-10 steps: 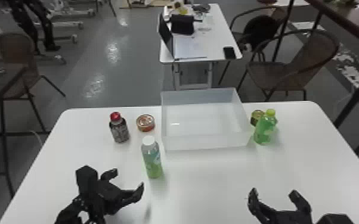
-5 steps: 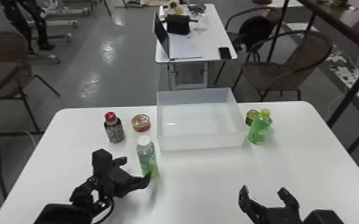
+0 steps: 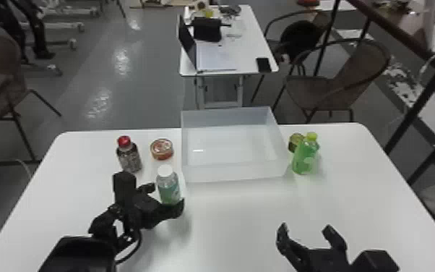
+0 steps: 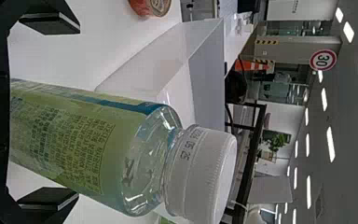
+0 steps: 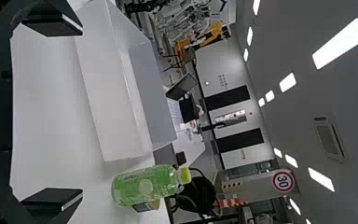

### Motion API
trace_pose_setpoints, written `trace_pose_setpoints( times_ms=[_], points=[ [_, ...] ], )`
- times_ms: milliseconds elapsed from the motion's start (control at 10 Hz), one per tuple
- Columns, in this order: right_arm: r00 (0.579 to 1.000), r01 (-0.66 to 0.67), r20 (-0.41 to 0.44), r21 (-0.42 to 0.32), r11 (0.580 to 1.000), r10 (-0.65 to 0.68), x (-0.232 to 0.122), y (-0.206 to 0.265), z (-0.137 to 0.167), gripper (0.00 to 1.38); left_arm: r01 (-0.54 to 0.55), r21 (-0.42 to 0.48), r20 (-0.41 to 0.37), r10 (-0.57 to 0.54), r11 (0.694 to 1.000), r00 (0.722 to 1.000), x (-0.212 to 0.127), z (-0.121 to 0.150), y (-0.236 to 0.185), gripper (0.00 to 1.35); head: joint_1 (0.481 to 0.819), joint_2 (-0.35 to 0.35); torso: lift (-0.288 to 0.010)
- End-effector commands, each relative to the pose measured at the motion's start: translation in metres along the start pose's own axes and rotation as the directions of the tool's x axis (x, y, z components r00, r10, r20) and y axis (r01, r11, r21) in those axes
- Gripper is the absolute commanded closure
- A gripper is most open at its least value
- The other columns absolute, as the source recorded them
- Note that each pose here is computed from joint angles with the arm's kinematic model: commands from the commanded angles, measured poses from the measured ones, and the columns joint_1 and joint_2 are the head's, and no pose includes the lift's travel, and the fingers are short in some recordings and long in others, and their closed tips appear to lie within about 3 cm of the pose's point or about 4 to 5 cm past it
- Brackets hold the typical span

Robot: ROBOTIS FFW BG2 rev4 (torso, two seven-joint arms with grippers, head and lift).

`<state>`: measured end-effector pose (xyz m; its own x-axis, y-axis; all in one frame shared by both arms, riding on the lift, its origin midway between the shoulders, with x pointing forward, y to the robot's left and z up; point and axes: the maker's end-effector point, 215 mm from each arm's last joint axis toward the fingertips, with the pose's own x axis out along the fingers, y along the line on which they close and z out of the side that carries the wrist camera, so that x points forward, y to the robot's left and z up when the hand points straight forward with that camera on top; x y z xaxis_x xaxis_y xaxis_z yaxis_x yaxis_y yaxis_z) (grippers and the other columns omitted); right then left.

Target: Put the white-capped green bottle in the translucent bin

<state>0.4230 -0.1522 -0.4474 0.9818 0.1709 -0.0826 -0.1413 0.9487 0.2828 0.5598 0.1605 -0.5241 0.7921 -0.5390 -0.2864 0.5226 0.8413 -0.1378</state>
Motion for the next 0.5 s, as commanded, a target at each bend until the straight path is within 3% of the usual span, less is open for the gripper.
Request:
trace_pose_setpoints(
  times_ms=[0, 100, 200, 300, 400],
  points=[
    [1.0, -0.003, 0.001, 0.004, 1.0, 0.003, 0.0019, 0.0018, -0.0005, 0.08, 0.003, -0.008, 0.004, -0.003, 1.0, 1.0, 0.0069, 0.0018, -0.0039, 0.08, 0.695, 0.01, -0.027],
    [1.0, -0.003, 0.002, 0.003, 1.0, 0.003, 0.0024, 0.0017, -0.0001, 0.08, 0.008, -0.009, 0.015, -0.008, 1.0, 1.0, 0.0109, 0.0054, -0.0051, 0.13, 0.695, 0.008, -0.027],
    [1.0, -0.004, 0.0, 0.002, 1.0, 0.004, 0.0028, 0.0018, -0.0007, 0.08, 0.012, -0.012, 0.025, -0.011, 1.0, 1.0, 0.0121, 0.0066, -0.0048, 0.39, 0.695, 0.003, -0.027],
    [1.0, -0.003, -0.001, 0.003, 1.0, 0.003, 0.0026, 0.0015, -0.0015, 0.08, 0.003, -0.01, 0.037, -0.003, 1.0, 0.999, 0.0122, 0.0085, -0.0041, 0.81, 0.695, 0.0, -0.027],
    [1.0, -0.003, -0.002, 0.002, 1.0, 0.003, 0.0014, 0.0006, -0.0019, 0.08, -0.012, -0.017, 0.039, 0.013, 1.0, 0.999, 0.0106, 0.0052, -0.0034, 0.82, 0.695, 0.0, -0.027]
  ],
)
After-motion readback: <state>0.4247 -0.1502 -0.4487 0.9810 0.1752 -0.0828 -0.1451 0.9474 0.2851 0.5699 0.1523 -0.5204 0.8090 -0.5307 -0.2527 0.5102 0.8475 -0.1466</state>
